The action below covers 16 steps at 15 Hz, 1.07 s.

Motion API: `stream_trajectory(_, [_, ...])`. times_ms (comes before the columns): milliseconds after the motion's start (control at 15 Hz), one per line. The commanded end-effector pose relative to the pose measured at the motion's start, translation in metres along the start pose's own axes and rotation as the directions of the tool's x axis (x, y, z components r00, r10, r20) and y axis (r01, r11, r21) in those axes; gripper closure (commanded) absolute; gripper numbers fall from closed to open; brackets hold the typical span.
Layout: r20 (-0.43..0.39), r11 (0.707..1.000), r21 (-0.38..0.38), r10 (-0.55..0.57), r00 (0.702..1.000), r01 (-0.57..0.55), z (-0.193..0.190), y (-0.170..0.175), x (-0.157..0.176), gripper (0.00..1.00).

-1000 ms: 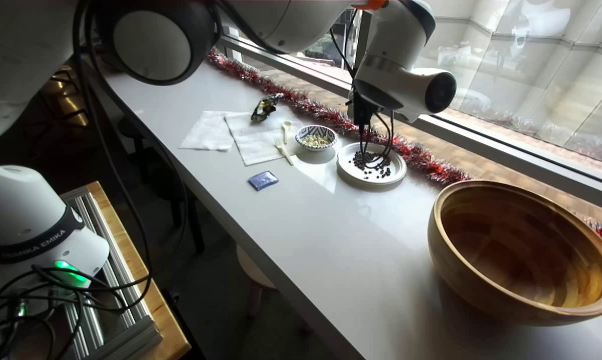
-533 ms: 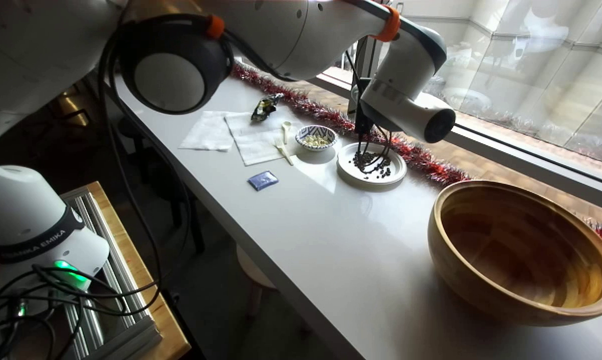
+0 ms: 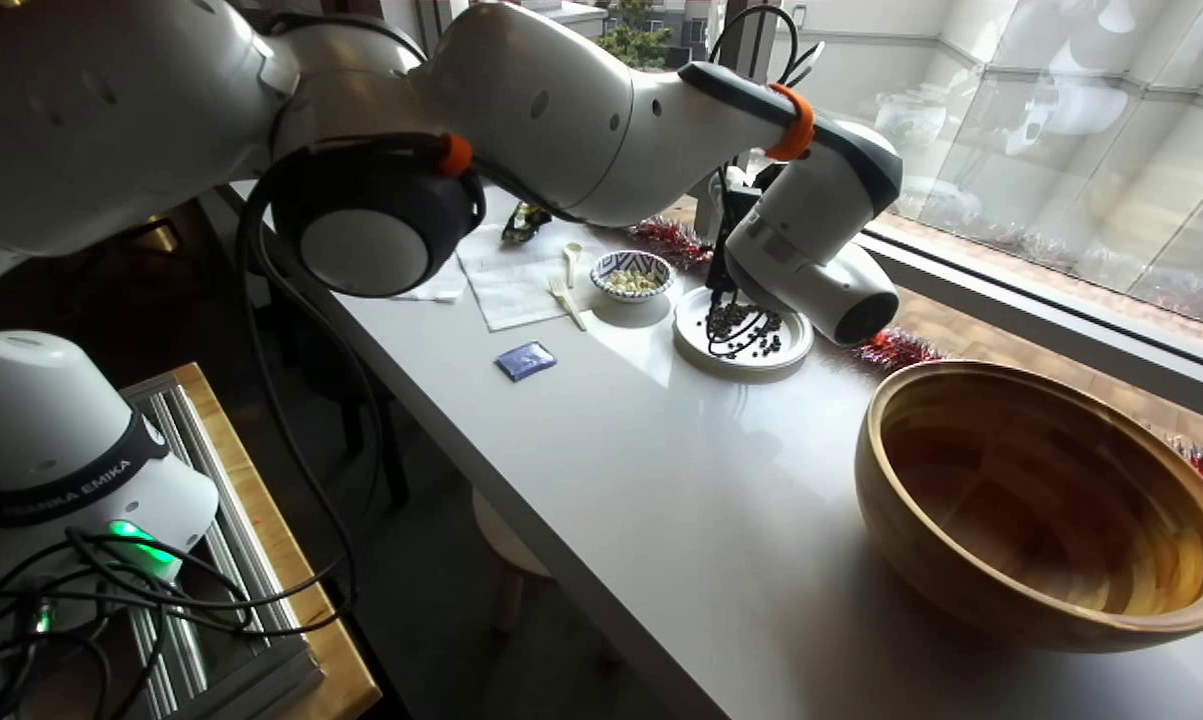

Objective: Pour the contents in the cup on to the bowl

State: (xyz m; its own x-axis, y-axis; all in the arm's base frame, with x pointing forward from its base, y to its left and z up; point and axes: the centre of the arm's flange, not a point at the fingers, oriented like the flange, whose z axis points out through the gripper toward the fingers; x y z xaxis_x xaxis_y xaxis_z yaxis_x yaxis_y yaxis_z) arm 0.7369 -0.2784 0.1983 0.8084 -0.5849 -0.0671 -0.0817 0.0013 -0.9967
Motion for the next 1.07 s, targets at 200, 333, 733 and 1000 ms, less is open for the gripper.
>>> stream_trajectory(200, [0.018, 0.989, 0.146, 0.03, 0.999, -0.032, -0.0163, 0.0068, 0.0216, 0.99])
stream_trajectory(333, [0.024, 0.984, 0.171, 0.036, 0.999, -0.04, -0.0181, 0.0071, 0.0225, 0.99])
stream_trajectory(733, [0.02, 0.976, 0.215, 0.04, 0.999, -0.044, -0.0185, 0.0105, 0.0249, 0.99])
stream_trajectory(1000, [0.014, 0.973, 0.228, 0.036, 0.999, -0.039, -0.0175, 0.01, 0.027, 0.99])
